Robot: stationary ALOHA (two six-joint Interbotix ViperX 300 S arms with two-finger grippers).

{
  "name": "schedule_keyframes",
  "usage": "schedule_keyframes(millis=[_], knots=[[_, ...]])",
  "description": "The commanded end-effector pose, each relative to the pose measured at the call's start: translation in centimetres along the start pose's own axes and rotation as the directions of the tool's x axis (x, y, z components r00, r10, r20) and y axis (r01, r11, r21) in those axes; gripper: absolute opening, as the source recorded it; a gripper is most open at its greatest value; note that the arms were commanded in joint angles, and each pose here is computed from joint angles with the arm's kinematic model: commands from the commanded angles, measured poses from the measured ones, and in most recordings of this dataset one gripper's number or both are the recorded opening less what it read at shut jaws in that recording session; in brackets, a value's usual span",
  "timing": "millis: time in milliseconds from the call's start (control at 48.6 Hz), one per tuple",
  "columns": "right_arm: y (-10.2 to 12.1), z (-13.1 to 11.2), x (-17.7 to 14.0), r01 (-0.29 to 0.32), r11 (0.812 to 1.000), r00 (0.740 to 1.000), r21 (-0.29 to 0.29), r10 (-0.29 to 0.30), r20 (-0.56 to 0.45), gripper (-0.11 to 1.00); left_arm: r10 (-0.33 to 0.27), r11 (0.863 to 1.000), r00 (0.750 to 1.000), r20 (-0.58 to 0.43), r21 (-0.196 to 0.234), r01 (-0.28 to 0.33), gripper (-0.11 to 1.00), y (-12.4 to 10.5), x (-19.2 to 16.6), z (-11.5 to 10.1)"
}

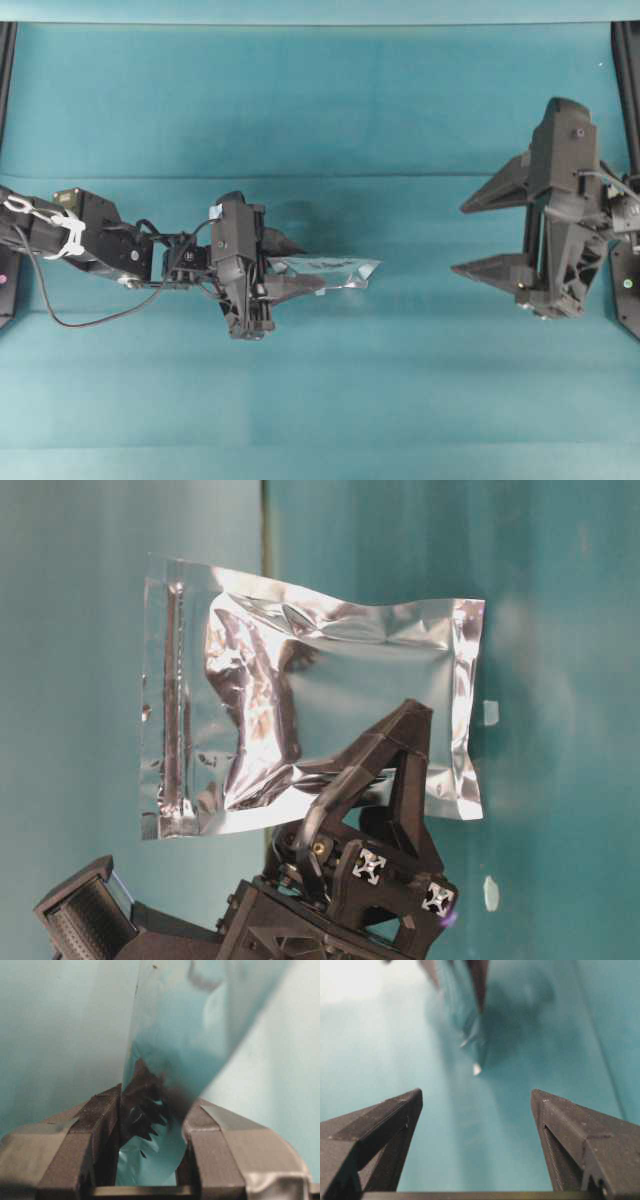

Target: Hand over the silver zip bag and make it stand upright.

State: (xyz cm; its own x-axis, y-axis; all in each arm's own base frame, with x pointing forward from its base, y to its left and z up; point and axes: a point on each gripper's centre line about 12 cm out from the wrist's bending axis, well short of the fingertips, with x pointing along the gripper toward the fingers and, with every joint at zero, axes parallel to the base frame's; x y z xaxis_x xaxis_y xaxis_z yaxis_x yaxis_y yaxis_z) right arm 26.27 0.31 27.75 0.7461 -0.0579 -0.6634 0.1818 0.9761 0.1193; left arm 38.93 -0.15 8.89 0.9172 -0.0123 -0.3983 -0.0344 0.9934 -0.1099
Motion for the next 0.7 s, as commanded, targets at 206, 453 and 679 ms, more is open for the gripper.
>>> schedule_keyframes(millis=[206, 453, 679], knots=[[0.03, 0.35, -0.27, -0.006, 1.000, 1.000, 0.009, 0.005, 0.024, 0.90, -0.006, 1.000, 1.000, 0.010, 0.000, 0.006, 0.30, -0.24, 0.04, 0.40], [0.03, 0.35, -0.27, -0.006, 1.000, 1.000, 0.009, 0.005, 0.024, 0.90, -0.008, 1.000, 1.000, 0.011, 0.001, 0.008, 0.30, -0.30, 0.02, 0.45], [0.02, 0.36, -0.27, -0.005, 1.000, 1.000, 0.007, 0.005, 0.024, 0.90, -0.007, 1.000, 1.000, 0.012, 0.000, 0.007, 0.30, -0.24, -0.01, 0.42]])
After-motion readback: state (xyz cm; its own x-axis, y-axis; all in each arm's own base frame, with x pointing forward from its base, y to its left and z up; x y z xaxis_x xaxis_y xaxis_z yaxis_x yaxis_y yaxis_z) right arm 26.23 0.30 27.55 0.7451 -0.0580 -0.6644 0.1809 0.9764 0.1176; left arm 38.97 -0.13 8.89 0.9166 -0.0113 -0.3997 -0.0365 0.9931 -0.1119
